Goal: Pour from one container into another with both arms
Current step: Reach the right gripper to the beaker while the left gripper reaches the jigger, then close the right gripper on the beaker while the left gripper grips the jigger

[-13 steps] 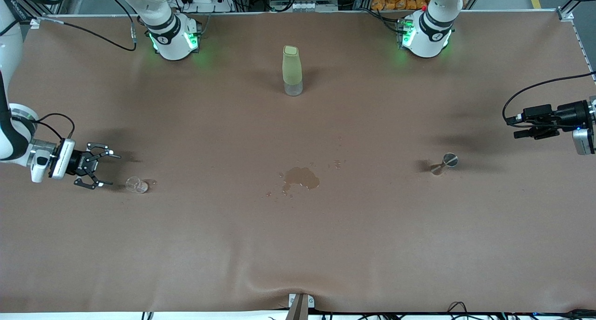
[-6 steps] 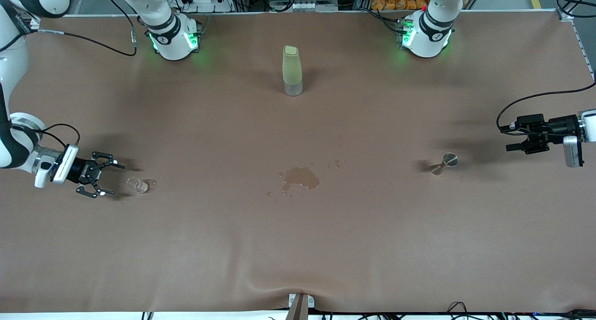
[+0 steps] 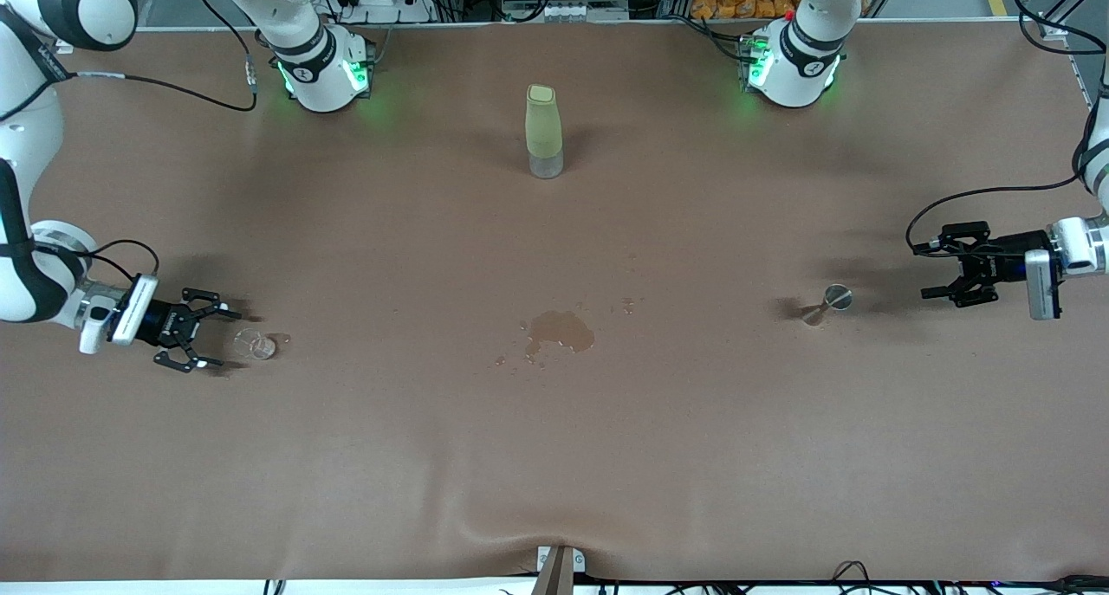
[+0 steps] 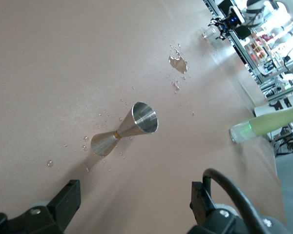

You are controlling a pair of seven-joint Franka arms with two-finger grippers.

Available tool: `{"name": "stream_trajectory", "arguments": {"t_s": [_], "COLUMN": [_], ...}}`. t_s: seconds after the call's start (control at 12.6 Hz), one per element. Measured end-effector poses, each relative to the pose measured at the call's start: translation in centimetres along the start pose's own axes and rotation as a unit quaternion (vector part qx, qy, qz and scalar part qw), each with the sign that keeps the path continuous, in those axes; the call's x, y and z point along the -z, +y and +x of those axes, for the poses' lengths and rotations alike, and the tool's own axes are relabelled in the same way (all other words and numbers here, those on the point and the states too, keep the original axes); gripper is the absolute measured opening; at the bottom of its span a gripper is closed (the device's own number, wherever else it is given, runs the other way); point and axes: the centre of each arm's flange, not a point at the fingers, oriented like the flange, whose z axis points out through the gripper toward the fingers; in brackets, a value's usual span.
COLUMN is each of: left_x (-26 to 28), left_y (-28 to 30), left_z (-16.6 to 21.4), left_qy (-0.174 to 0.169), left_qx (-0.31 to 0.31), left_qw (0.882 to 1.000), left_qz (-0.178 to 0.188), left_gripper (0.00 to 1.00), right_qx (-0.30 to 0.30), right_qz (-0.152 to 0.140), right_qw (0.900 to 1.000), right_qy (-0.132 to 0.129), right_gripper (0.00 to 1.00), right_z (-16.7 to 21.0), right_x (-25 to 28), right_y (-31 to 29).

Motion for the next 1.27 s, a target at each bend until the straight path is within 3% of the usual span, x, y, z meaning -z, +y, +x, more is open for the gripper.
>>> {"name": "stream_trajectory", "arguments": {"t_s": [0.24,0.48,0.87,1.03,1.27], "left_x": [-1.2,-4.5,-7.6,-8.1,-8.9], "left_y": [-1.0,-2.5,-5.8,-6.4,-6.9], "left_z": [-0.7,-1.1,-1.9,-2.3,-1.9], "left_qy": [0.01,0.039,0.056,0.059,0.075], "left_qx": [-0.042,-0.121,-0.241,-0.29,-0.354], "left_qw": [0.999,0.991,0.968,0.955,0.932], "left_qz": [-0.011,-0.034,-0.042,-0.034,-0.015], "left_gripper": [1.0,1.0,0.96,0.86,0.83], "right_qx": [0.007,0.011,0.003,0.002,-0.003], "right_qz": [-0.015,-0.017,-0.015,-0.017,-0.015], "right_qw": [0.999,0.998,0.995,0.994,0.992], "right_qy": [0.043,0.055,0.097,0.109,0.126], "right_gripper": [1.0,1.0,1.0,1.0,1.0], "right_z": [-1.1,-1.3,-1.3,-1.5,-1.6], "right_x": [-1.8,-2.6,-5.6,-6.7,-7.6], "right_y": [0.0,-0.1,-0.3,-0.5,-0.7]}}
